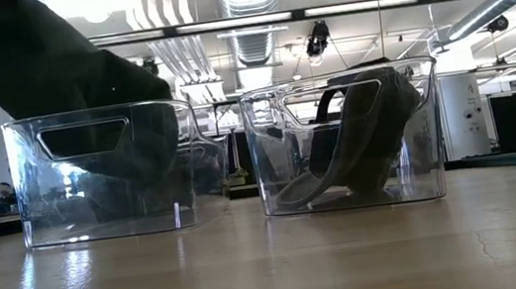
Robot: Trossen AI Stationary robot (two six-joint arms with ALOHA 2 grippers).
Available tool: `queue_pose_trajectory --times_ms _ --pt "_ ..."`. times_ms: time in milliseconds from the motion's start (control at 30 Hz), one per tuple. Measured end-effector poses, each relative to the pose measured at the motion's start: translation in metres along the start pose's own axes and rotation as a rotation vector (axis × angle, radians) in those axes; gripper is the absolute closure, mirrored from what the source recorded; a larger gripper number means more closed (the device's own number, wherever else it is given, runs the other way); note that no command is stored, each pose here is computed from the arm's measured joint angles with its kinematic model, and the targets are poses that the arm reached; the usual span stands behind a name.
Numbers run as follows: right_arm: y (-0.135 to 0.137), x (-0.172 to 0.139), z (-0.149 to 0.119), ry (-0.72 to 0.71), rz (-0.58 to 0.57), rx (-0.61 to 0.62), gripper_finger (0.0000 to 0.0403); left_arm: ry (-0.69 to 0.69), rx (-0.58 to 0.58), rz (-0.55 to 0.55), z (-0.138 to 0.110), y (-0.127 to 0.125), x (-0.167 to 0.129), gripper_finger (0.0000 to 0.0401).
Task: Pick & Place hat
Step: Put the bottom gray cap into the left transparent bin
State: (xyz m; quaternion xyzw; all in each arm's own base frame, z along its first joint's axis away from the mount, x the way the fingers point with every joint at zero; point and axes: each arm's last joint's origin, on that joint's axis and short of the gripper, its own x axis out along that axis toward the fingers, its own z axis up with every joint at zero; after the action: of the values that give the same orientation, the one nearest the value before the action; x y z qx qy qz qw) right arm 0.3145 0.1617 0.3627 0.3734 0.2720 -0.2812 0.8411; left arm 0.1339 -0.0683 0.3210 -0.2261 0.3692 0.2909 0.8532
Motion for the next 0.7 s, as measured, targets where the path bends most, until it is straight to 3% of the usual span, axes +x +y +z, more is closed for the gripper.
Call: queue_pose_trajectory --times_ms 167,400,567,700 --pt "-0.001 0.001 -0.001 0.0 -0.003 -0.002 0.017 0.029 -0.084 -0.019 0.002 -0.001 0.002 0.0393" --pt "-0.002 0.002 -0.002 0.001 -0.01 -0.004 0.017 0.059 -0.213 -0.197 0.01 -0.02 0.004 0.0392" --pt "-0.002 0.002 -0.002 0.001 -0.009 -0.005 0.017 0.218 -0.222 -0.153 -0.002 -0.027 0.018 0.0392" --pt "-0.002 0.002 -0.002 0.001 -0.01 -0.016 0.017 0.258 -0.274 -0.233 -0.001 -0.036 0.019 0.0392"
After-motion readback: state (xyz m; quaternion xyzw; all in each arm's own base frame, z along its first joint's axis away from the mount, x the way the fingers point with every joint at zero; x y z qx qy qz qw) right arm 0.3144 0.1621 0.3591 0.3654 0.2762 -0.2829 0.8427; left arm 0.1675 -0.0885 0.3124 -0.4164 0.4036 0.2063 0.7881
